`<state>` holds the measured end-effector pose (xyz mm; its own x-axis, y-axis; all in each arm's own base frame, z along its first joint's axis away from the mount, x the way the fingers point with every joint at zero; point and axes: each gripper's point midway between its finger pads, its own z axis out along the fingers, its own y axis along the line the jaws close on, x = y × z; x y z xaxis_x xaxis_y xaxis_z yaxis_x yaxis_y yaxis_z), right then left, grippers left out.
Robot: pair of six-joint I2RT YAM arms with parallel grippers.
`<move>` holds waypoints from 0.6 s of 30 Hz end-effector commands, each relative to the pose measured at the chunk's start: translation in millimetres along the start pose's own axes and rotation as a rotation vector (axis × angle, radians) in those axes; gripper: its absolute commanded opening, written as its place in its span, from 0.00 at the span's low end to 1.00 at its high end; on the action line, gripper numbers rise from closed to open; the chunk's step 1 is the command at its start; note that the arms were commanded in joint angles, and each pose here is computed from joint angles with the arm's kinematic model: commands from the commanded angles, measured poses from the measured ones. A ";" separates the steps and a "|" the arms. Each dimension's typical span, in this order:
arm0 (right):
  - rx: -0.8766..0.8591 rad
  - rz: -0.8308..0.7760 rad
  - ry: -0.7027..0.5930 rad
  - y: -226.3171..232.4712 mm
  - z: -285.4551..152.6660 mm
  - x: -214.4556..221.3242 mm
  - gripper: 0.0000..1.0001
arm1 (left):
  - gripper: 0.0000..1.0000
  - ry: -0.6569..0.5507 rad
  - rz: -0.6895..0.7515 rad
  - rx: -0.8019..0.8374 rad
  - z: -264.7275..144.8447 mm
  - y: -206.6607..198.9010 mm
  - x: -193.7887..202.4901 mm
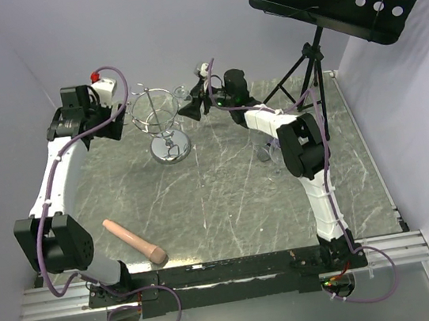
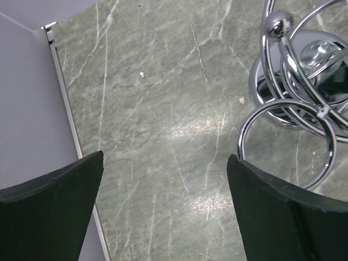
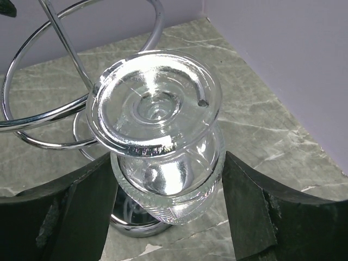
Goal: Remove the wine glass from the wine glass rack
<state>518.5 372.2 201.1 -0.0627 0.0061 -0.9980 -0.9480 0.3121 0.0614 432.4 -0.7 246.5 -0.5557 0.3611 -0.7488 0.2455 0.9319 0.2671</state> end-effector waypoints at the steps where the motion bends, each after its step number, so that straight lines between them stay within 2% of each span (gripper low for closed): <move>1: -0.013 -0.100 -0.087 11.2 -5.6 -52.9 0.58 | 1.00 -0.045 0.015 -0.010 -18.3 -1.8 -11.3; 7: 0.028 -0.194 -0.076 11.4 -15.4 -64.3 0.43 | 1.00 -0.066 0.007 -0.020 -20.1 0.0 -13.3; 18: 0.096 -0.208 -0.085 1.2 -19.5 -81.1 0.38 | 1.00 -0.099 -0.024 -0.013 -23.9 4.1 -21.9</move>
<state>514.5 357.7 207.7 -0.0018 -0.0473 -0.9989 -0.9262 0.3766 -0.0161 427.9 0.3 252.5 -0.5413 0.3533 -0.7630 0.2306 0.9350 0.2693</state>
